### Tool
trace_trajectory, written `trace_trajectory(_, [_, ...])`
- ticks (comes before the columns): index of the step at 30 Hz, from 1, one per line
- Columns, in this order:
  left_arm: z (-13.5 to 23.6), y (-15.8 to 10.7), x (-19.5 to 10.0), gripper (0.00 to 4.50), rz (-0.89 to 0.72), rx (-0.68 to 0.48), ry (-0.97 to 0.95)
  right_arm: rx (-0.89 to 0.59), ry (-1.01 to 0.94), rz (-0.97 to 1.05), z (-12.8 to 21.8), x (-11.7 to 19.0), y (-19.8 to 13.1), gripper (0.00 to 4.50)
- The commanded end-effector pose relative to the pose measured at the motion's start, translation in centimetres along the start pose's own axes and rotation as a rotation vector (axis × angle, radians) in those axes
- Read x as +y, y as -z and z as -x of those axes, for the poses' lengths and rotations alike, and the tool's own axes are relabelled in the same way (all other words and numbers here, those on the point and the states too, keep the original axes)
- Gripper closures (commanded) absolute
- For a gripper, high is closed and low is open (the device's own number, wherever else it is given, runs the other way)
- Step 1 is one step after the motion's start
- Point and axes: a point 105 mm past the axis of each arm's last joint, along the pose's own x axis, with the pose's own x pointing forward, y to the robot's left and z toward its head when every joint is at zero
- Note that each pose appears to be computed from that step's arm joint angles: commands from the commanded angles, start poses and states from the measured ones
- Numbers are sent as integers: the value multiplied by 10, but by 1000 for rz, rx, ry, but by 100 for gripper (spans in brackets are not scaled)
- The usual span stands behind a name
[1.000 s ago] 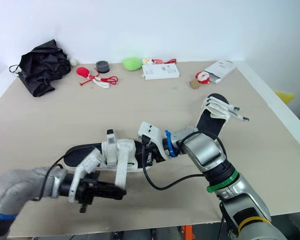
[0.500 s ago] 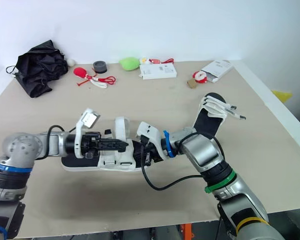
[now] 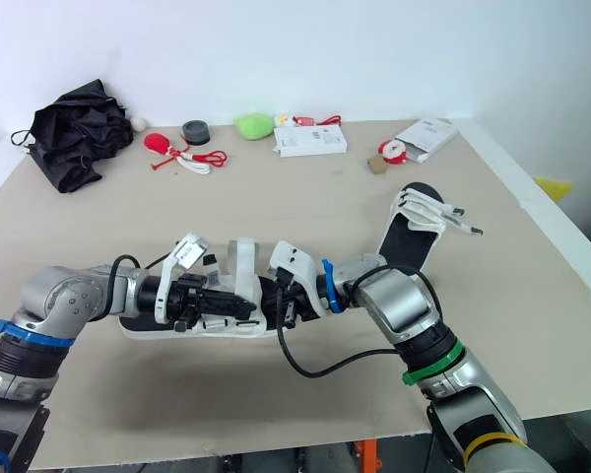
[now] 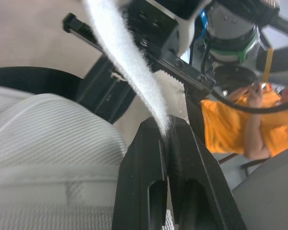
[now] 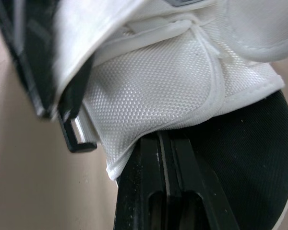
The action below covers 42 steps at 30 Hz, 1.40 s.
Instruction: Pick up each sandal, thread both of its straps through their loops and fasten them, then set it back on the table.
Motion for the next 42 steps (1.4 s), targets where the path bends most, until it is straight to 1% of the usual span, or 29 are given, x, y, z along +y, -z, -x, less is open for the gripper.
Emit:
trace_trajectory(1, [-5,6,-7,445,-79,47,13,15,7,-24,-5,0,8,450])
trace_trajectory(4, [-4,8,-5,445,-108,65,-9,11,11,-23,-5,-1,7,450])
trace_trajectory(6, [-4,9,2,445,-140,72,-51,7,14,-22,-5,-2,6,450])
trace_trajectory(8, [-4,2,14,445,-189,28,-122,3,16,-19,-6,-2,6,450])
trace_trajectory(11, [-5,-4,21,445,-218,-7,-168,0,18,-19,-6,-2,6,450])
trace_trajectory(14, [-7,-4,18,445,-221,5,-175,-3,19,-17,-6,-3,5,450])
trace_trajectory(18, [-6,-1,6,445,-187,40,-149,-3,22,-17,-5,-4,5,450])
trace_trajectory(20, [-5,-10,-1,445,-128,0,-135,-1,21,-17,-4,-4,6,450])
trace_trajectory(22, [-4,-26,-5,445,-60,-71,-129,0,20,-16,-5,-4,6,450])
trace_trajectory(24, [-3,-40,-7,445,-28,-119,-133,0,17,-15,-5,-3,6,450])
trace_trajectory(26, [-2,-48,-11,445,-11,-142,-133,-1,13,-13,-6,-3,6,450])
trace_trajectory(28, [0,-52,-12,445,0,-152,-150,-2,11,-12,-6,-3,5,450])
trace_trajectory(33, [5,-42,-12,445,41,-149,-209,-4,11,-12,-6,-3,5,450])
trace_trajectory(36, [2,-15,-13,445,62,-97,-246,-3,9,-12,-6,-3,6,450])
trace_trajectory(38, [0,-4,-10,445,83,-90,-269,-2,8,-11,-7,-3,6,450])
trace_trajectory(42, [-7,-1,-10,445,81,-97,-272,-3,7,-10,-7,-3,6,450])
